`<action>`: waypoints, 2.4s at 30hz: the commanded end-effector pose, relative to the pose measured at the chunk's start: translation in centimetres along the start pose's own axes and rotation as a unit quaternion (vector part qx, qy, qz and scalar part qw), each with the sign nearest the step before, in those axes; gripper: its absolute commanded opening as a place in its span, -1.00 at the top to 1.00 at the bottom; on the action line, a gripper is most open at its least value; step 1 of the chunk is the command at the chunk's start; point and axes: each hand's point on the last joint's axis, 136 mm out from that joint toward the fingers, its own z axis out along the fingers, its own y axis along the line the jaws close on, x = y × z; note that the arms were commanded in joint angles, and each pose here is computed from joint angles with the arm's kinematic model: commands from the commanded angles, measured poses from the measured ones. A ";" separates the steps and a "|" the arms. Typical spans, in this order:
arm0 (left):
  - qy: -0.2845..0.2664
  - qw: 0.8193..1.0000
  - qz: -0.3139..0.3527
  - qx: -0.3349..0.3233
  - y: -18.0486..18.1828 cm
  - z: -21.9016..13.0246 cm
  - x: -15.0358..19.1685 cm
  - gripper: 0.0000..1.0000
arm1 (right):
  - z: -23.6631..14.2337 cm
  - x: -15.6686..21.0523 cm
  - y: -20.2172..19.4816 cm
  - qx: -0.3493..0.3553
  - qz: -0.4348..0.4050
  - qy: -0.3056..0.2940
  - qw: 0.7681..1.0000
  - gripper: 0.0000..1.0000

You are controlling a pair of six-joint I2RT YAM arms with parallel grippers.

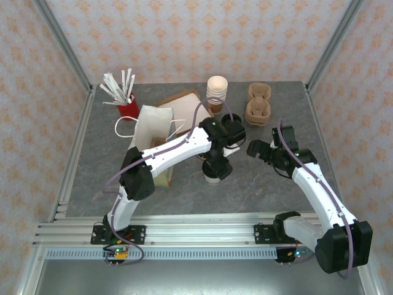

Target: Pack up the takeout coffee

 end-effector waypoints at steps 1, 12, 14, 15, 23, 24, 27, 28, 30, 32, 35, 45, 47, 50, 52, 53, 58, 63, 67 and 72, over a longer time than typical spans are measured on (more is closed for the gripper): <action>0.012 1.000 0.010 -0.008 0.5 0.1 0.2 -0.68 | 0.0 0.4 -0.1 -0.002 -0.003 0.004 1.000 -0.99; -0.003 1.000 0.008 -0.002 0.5 -1.0 0.0 -0.67 | 0.3 0.5 0.0 -0.006 -0.004 0.007 1.000 -1.00; 0.001 1.000 0.007 0.001 0.5 -0.8 0.0 -0.67 | 0.3 0.5 0.1 -0.007 -0.005 0.007 1.000 -1.00; 0.003 1.000 0.007 0.001 0.6 -0.6 0.0 -0.68 | 0.3 0.4 0.1 -0.008 -0.005 0.007 1.000 -1.00; 0.011 1.000 0.008 0.014 0.2 0.1 -0.1 -0.68 | 0.2 0.3 0.2 -0.010 -0.007 0.006 1.000 -1.00; 0.012 1.000 0.008 0.014 0.2 0.3 -0.1 -0.68 | 0.3 0.4 0.2 -0.010 -0.006 0.008 1.000 -0.99; 0.013 1.000 0.007 0.019 0.1 0.5 -0.1 -0.68 | 0.3 0.4 0.2 -0.010 -0.007 0.008 1.000 -0.99; 0.015 1.000 0.007 0.020 0.1 0.6 -0.1 -0.68 | 0.3 0.4 0.2 -0.010 -0.007 0.008 1.000 -0.99; 0.016 1.000 0.007 0.020 0.0 0.6 -0.1 -0.68 | 0.3 0.4 0.2 -0.010 -0.008 0.008 1.000 -0.99; 0.017 1.000 0.007 0.020 0.0 0.8 -0.1 -0.68 | 0.3 0.4 0.3 -0.011 -0.008 0.010 1.000 -0.99; 0.020 1.000 0.007 0.017 0.1 0.9 -0.1 -0.67 | 0.3 0.4 0.4 -0.014 -0.009 0.009 1.000 -0.99; 0.002 1.000 0.005 0.001 0.7 -0.8 -0.3 -0.69 | 0.4 0.6 0.3 -0.014 -0.008 0.011 1.000 -1.00; 0.000 1.000 0.004 0.000 0.7 -1.0 -0.3 -0.71 | 0.5 0.5 0.4 -0.015 -0.008 0.011 1.000 -0.99; 0.000 1.000 0.004 0.000 0.7 -1.0 -0.2 -0.73 | 0.5 0.7 0.3 -0.014 -0.007 0.013 1.000 -1.00; 0.002 1.000 0.004 0.002 0.6 -0.9 0.0 -0.75 | 0.5 0.7 0.3 -0.015 -0.008 0.013 1.000 -0.99; 0.001 1.000 0.005 0.005 0.4 -0.8 0.0 -0.76 | 0.6 0.7 0.3 -0.016 -0.008 0.013 1.000 -0.99; 0.007 1.000 0.011 0.004 -0.1 -0.4 0.2 -0.78 | 0.6 0.7 0.3 -0.015 -0.007 0.013 1.000 -0.99; 0.013 1.000 0.011 -0.005 0.2 -0.3 0.4 -0.79 | 0.6 0.8 0.3 -0.016 -0.007 0.014 1.000 -0.99; 0.011 1.000 0.012 -0.003 0.0 -0.2 0.2 -0.80 | 0.6 0.8 0.4 -0.017 -0.008 0.015 1.000 -0.99; 0.022 1.000 0.018 -0.013 0.1 0.2 0.5 -0.80 | 0.6 0.8 0.4 -0.018 -0.007 0.015 1.000 -0.99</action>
